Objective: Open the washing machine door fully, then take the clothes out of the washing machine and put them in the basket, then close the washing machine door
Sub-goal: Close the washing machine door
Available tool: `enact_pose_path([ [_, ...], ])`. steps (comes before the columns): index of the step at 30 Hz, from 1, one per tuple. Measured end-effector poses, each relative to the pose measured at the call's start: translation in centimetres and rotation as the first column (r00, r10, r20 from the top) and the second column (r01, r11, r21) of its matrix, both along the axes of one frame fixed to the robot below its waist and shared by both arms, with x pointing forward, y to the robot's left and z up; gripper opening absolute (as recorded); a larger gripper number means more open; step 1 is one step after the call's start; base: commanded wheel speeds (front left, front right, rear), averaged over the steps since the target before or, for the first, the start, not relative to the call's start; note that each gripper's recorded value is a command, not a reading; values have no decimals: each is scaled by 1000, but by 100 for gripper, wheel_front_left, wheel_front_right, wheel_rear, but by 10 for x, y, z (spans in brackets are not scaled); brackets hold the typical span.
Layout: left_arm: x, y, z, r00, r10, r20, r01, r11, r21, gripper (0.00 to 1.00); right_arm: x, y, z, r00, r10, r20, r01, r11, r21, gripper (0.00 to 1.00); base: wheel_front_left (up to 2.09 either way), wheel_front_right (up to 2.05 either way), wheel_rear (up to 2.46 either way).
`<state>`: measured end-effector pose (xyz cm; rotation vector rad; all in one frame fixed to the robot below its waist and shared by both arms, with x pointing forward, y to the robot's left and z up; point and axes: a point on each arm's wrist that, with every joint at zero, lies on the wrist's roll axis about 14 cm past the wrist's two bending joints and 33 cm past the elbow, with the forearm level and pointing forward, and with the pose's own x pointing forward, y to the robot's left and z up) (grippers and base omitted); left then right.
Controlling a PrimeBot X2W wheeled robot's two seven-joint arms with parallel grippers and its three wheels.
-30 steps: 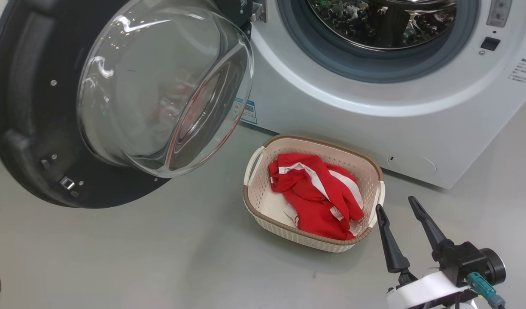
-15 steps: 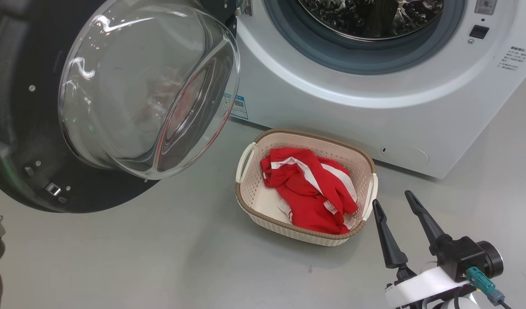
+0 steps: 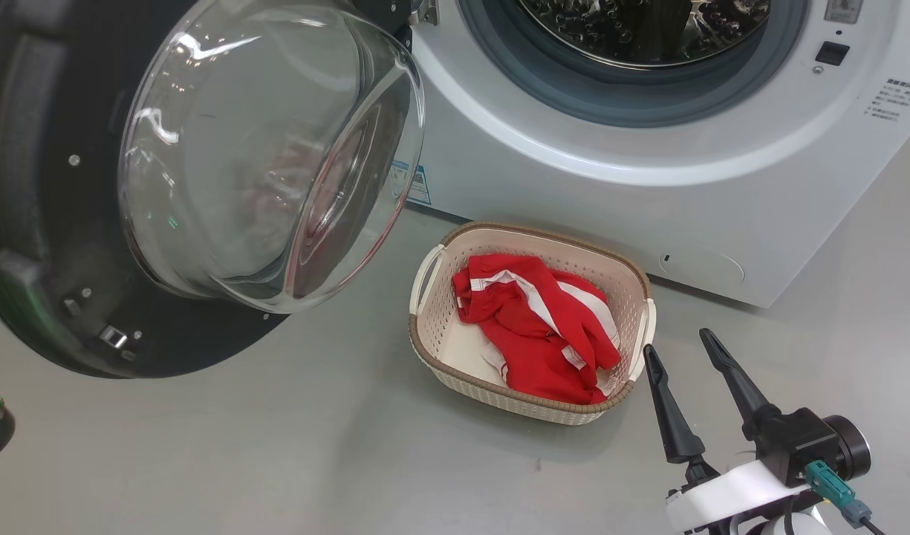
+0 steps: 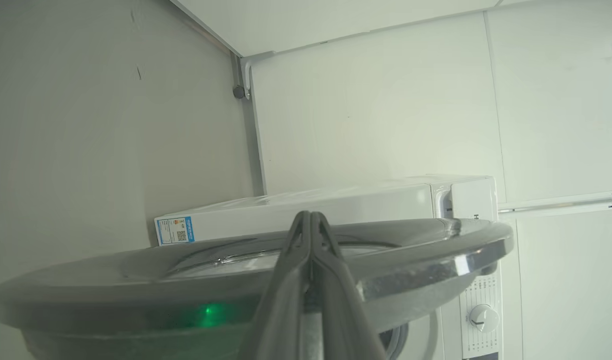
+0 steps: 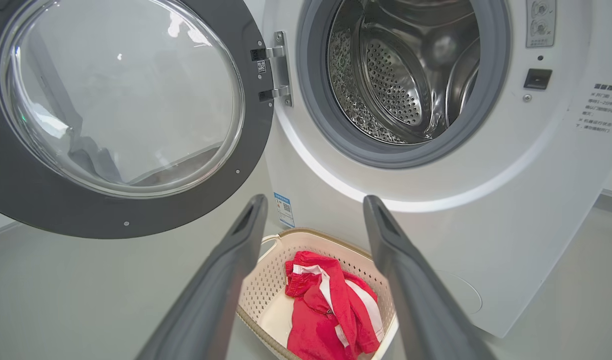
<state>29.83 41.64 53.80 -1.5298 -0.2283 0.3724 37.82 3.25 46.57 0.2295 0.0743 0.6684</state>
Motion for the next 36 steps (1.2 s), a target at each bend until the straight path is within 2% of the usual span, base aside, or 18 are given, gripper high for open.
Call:
enact_pose_path([
  [6, 10, -27, 6, 987, -146, 62, 146, 989, -4, 0, 1, 1, 0, 1000, 0, 1, 0, 1000, 2, 100, 0, 0, 0],
  [17, 9, -72, 1, 934, -339, 109, 344, 939, -27, 0, 1, 1, 2, 1000, 3, 7, -3, 1000, 2, 100, 0, 0, 0],
  [28, 16, -134, 4, 826, -535, 178, 549, 836, -31, 0, 1, -10, 5, 999, -31, 15, 31, 1000, -2, 100, 0, 0, 0],
  [36, 22, -162, 5, 762, -616, 198, 633, 774, -28, 0, 5, -21, 9, 997, -68, 28, 68, 998, 2, 100, 0, 0, 0],
])
